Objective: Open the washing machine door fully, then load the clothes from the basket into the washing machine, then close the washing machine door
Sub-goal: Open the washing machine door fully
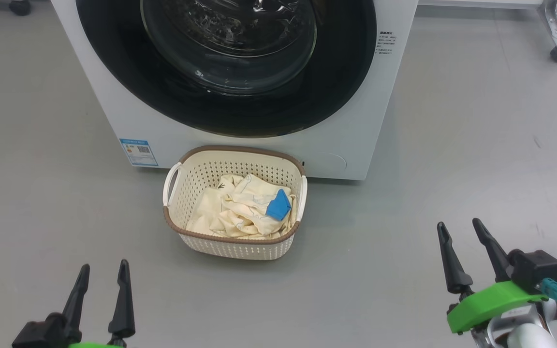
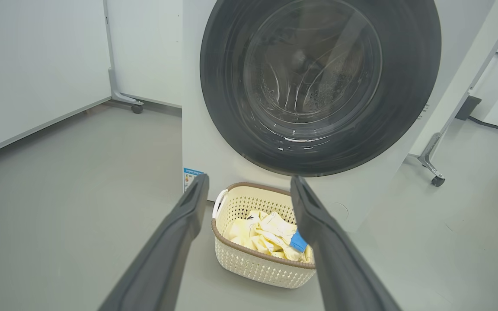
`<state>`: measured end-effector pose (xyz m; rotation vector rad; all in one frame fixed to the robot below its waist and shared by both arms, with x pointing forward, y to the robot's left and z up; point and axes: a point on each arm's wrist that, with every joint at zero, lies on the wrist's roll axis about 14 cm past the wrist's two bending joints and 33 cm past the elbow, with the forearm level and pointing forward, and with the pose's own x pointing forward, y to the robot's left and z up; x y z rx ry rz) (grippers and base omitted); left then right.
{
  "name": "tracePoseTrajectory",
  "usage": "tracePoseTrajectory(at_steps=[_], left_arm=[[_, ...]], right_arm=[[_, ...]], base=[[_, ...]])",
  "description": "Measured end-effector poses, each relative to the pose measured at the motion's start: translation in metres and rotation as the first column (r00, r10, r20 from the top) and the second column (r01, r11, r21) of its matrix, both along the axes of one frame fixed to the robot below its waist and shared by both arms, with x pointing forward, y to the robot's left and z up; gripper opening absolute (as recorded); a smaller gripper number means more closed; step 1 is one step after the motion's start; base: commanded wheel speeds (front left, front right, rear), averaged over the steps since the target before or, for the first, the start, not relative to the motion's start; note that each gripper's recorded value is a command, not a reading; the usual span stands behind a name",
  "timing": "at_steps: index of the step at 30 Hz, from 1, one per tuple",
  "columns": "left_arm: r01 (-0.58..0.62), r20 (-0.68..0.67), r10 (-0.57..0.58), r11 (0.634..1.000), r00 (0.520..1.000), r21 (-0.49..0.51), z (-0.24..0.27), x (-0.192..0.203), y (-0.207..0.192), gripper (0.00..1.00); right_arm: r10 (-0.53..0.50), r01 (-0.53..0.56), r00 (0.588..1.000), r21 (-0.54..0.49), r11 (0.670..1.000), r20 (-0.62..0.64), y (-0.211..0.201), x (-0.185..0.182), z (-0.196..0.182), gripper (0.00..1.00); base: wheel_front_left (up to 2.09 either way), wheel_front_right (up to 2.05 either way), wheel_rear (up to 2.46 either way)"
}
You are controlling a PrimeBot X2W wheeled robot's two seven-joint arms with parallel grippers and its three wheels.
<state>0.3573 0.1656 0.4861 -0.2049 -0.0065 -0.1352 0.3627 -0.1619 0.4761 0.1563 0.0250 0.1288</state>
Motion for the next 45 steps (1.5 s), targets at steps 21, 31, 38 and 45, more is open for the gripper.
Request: tracePoseTrajectory(at_steps=[21,31,38,45], left_arm=[[0.005,-0.004,-0.005,1.000,1.000,0.002,-0.002,0.006,-0.001,1.00],[0.022,-0.021,-0.022,1.000,1.000,-0.007,-0.007,0.011,-0.006,1.00],[0.032,-0.043,-0.033,0.999,0.999,-0.005,-0.015,0.015,-0.009,1.00],[0.042,-0.074,-0.042,0.999,0.996,0.002,-0.026,0.020,-0.009,1.00]], right_arm=[[-0.034,0.034,0.999,0.017,0.999,-0.001,-0.008,-0.003,0.000,0.76],[-0.152,0.152,0.988,0.143,0.978,-0.011,-0.036,-0.006,0.000,0.00],[-0.303,0.291,0.952,0.406,0.866,-0.038,-0.072,0.000,0.002,0.00],[-0.437,0.385,0.892,0.704,0.597,-0.116,-0.113,0.009,-0.005,0.00]], base=[[0.00,0.00,0.00],[0.00,0.00,0.00],[0.00,0.00,0.00],[0.00,0.00,0.00]])
